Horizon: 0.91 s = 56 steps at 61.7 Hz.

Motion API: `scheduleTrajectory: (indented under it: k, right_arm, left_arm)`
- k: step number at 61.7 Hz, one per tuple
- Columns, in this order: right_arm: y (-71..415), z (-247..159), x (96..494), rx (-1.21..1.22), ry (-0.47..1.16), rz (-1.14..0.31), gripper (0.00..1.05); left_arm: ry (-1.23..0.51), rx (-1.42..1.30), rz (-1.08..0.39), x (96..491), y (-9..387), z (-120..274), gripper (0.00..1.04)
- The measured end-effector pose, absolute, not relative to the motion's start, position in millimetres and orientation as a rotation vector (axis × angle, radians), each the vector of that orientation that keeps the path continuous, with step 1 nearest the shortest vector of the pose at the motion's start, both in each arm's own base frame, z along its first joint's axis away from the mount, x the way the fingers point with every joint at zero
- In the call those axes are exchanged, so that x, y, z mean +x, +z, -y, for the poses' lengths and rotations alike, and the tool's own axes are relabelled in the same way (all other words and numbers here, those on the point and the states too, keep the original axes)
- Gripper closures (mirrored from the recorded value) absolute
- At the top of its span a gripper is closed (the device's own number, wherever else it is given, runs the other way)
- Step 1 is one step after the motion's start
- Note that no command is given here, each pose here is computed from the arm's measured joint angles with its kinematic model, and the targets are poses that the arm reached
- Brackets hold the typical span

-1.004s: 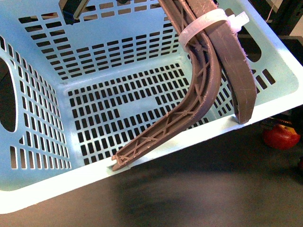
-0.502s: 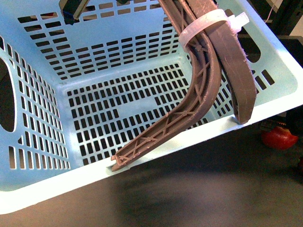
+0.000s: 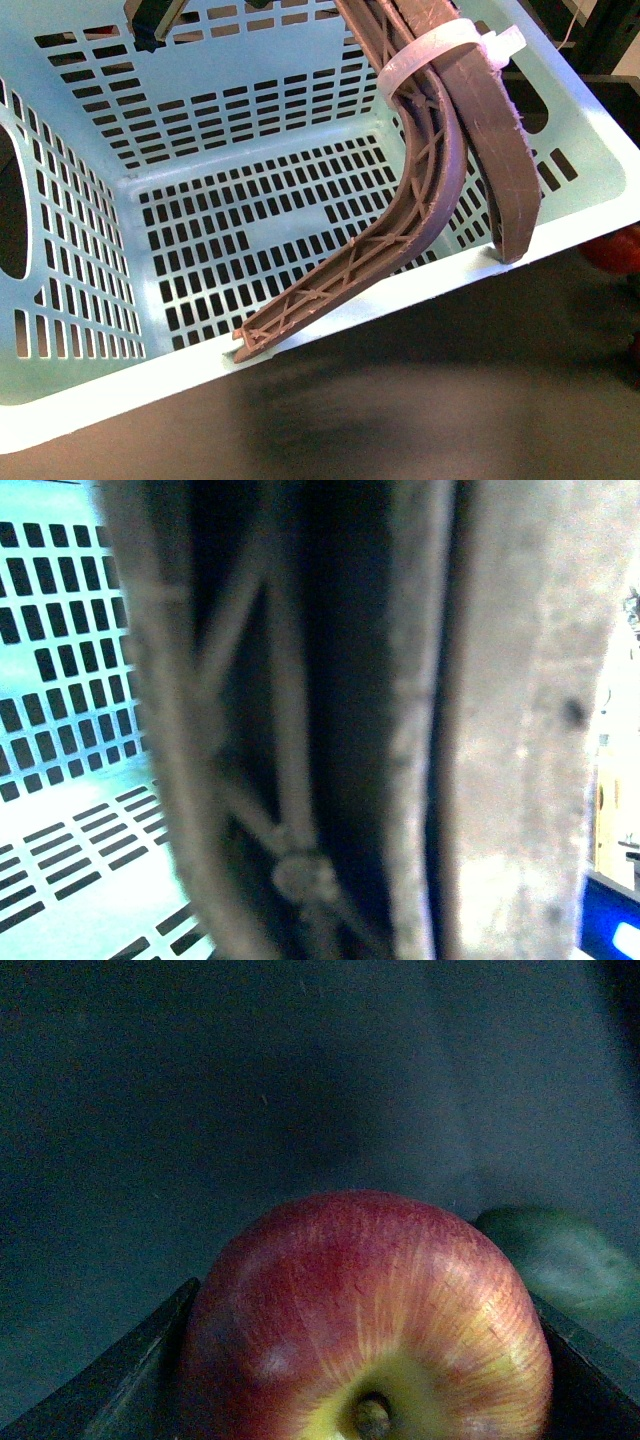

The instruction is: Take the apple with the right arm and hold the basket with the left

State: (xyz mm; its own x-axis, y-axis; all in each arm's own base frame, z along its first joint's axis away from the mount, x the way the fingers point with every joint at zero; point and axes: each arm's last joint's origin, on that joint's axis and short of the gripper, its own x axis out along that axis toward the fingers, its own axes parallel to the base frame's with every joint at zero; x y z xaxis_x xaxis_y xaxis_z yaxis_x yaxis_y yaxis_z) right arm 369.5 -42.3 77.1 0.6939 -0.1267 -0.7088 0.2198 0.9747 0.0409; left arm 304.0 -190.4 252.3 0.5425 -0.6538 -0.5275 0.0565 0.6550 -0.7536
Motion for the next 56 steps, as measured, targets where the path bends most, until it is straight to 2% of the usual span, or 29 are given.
scheduleTrajectory:
  k: [15,34,46,56]
  right_arm:
    - [166,31,344,0.132,-0.128,-0.589,0.25]
    - [261,-14,305,0.149,-0.011,-0.339,0.25]
    - [274,-55,290,0.15,0.107,-0.312,0.25]
    - [256,-95,277,0.137,0.201,-0.37,0.25]
  left_arm:
    - [-0.473,-0.753,-0.909,304,252,190,0.91]
    - [-0.472,-0.754,-0.909,304,252,190,0.91]
    - [-0.473,-0.754,-0.909,304,252,190,0.91]
    - [-0.473,-0.753,-0.909,304,252,190,0.91]
